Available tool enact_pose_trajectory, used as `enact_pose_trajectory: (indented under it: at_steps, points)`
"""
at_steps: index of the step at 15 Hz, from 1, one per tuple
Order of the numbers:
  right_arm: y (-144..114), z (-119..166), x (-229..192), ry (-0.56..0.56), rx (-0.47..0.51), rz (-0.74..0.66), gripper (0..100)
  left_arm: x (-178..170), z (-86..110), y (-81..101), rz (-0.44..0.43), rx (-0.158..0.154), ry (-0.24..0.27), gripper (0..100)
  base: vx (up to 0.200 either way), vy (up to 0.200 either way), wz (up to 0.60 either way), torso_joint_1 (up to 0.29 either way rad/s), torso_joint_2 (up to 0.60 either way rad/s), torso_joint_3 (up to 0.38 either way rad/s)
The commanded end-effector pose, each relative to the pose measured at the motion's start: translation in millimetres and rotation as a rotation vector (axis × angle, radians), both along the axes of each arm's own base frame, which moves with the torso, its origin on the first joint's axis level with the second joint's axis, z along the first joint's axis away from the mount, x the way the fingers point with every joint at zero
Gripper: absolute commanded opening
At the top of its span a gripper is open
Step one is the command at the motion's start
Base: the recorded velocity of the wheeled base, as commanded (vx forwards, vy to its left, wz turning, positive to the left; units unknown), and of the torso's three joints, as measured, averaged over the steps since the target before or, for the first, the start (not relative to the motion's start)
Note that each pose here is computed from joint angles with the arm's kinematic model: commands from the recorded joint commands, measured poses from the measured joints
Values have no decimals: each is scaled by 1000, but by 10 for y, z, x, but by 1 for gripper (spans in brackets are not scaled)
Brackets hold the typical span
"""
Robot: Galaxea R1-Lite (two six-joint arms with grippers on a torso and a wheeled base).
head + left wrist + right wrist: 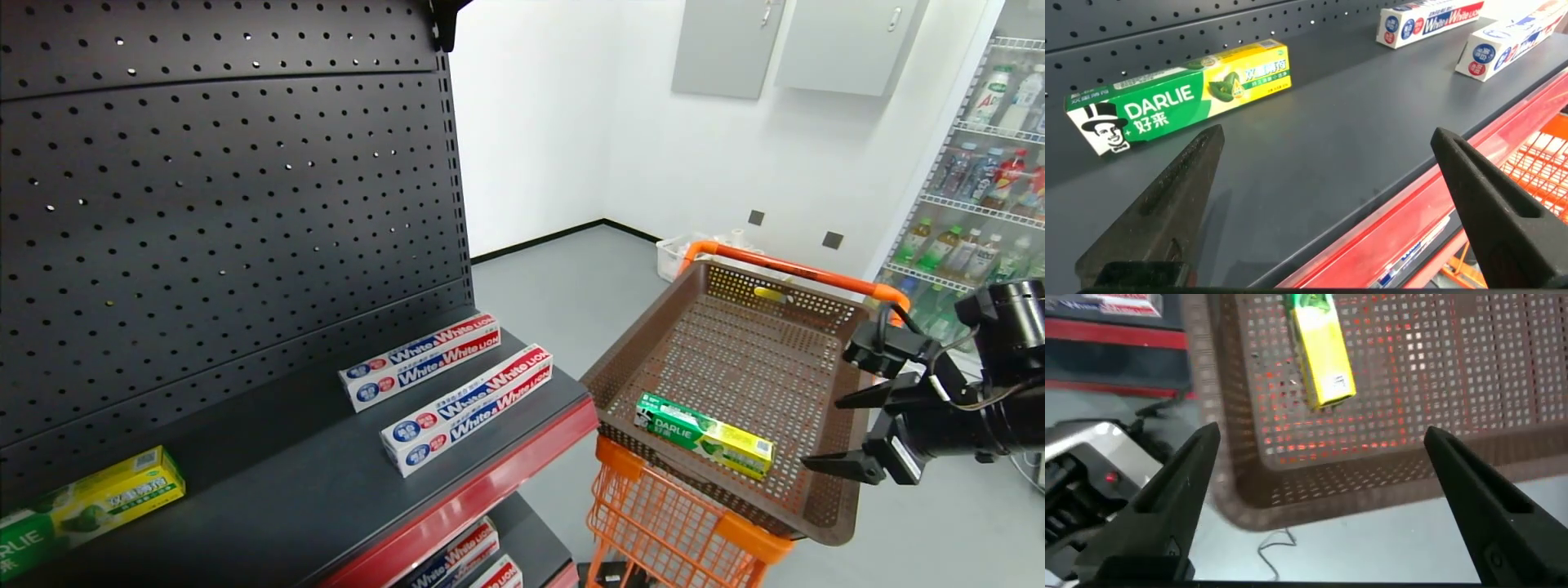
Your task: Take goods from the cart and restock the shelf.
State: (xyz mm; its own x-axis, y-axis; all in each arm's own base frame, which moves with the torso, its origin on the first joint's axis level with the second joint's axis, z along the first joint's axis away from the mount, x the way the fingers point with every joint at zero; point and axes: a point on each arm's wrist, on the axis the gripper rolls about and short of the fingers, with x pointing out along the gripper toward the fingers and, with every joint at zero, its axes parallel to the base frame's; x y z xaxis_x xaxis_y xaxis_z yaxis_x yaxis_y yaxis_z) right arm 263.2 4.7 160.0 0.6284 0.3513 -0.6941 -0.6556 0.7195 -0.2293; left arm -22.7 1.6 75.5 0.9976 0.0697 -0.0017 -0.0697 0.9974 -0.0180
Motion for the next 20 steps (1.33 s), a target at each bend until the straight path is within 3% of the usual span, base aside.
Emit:
enact_pose_trajectory:
  at_steps: [1, 12, 20]
  points:
    - [-14, -219, 272, 60, -18, 22, 100, 0, 2, 0, 1, 0, -2, 100, 0, 0, 0, 0, 0, 0]
    - [223, -551, 1069, 73, -1, 111, 100, 0, 0, 0, 1, 0, 0, 100, 0, 0, 0, 0, 0, 0]
    - [446, -749, 1256, 100, 7, 178, 100, 0, 0, 0, 1, 0, 0, 100, 0, 0, 0, 0, 0, 0]
